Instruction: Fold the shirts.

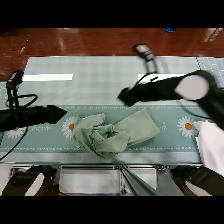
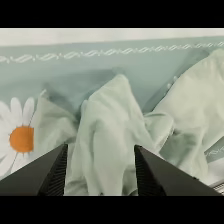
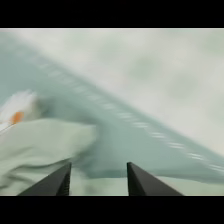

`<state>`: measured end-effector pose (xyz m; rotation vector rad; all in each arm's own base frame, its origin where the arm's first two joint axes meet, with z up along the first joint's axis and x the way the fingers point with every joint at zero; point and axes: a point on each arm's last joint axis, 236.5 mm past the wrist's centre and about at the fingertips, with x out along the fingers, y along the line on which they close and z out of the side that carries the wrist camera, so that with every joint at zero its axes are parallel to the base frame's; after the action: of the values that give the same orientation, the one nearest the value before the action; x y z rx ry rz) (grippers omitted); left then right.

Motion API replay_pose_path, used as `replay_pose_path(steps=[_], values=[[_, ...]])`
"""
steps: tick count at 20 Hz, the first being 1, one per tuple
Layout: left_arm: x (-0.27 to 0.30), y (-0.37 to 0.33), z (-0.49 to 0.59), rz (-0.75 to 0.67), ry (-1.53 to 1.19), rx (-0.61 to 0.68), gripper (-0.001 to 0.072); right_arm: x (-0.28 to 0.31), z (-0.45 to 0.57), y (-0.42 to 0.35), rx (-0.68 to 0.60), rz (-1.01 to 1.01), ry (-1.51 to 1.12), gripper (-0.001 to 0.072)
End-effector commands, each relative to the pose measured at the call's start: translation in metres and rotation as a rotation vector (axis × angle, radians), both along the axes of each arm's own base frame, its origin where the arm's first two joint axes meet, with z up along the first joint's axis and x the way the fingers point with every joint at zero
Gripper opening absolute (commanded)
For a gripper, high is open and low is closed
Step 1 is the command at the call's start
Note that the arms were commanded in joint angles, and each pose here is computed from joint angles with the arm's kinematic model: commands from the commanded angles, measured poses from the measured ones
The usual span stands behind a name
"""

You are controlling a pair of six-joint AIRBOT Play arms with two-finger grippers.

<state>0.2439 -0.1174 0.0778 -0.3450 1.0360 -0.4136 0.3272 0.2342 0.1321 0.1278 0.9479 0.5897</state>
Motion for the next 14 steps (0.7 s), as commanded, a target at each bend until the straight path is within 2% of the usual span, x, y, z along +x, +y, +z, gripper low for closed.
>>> replay_pose_path(steps=[1, 3, 5, 7, 10, 12, 13, 14], values=[[-0.017, 0.023, -0.031, 0.082, 0.176, 0.079, 0.0506, 0.012, 0.021, -0.166, -0.218, -0.391, -0.047, 0.0407], [-0.029, 0.004, -0.053, 0.005, 0.258, 0.022, 0.0506, -0.007, 0.005, -0.240, -0.266, -0.592, 0.018, 0.0406], [-0.040, -0.030, -0.066, -0.117, 0.303, -0.116, 0.0506, -0.031, -0.026, -0.275, -0.219, -0.727, 0.110, 0.0406], [-0.037, -0.044, -0.084, -0.146, 0.349, -0.189, 0.0506, -0.050, -0.066, -0.277, -0.144, -0.739, 0.219, 0.0406], [-0.037, -0.050, -0.111, -0.163, 0.468, -0.223, 0.0506, -0.078, -0.120, -0.258, -0.044, -0.725, 0.388, 0.0406], [-0.032, -0.065, -0.113, -0.180, 0.492, -0.313, 0.0504, -0.093, -0.146, -0.232, 0.030, -0.679, 0.471, 0.0406], [-0.027, -0.073, -0.110, -0.192, 0.487, -0.369, 0.0388, -0.098, -0.156, -0.220, 0.070, -0.653, 0.498, 0.0406], [-0.023, -0.080, -0.106, -0.206, 0.470, -0.417, 0.0039, -0.105, -0.165, -0.207, 0.111, -0.632, 0.532, 0.0406]])
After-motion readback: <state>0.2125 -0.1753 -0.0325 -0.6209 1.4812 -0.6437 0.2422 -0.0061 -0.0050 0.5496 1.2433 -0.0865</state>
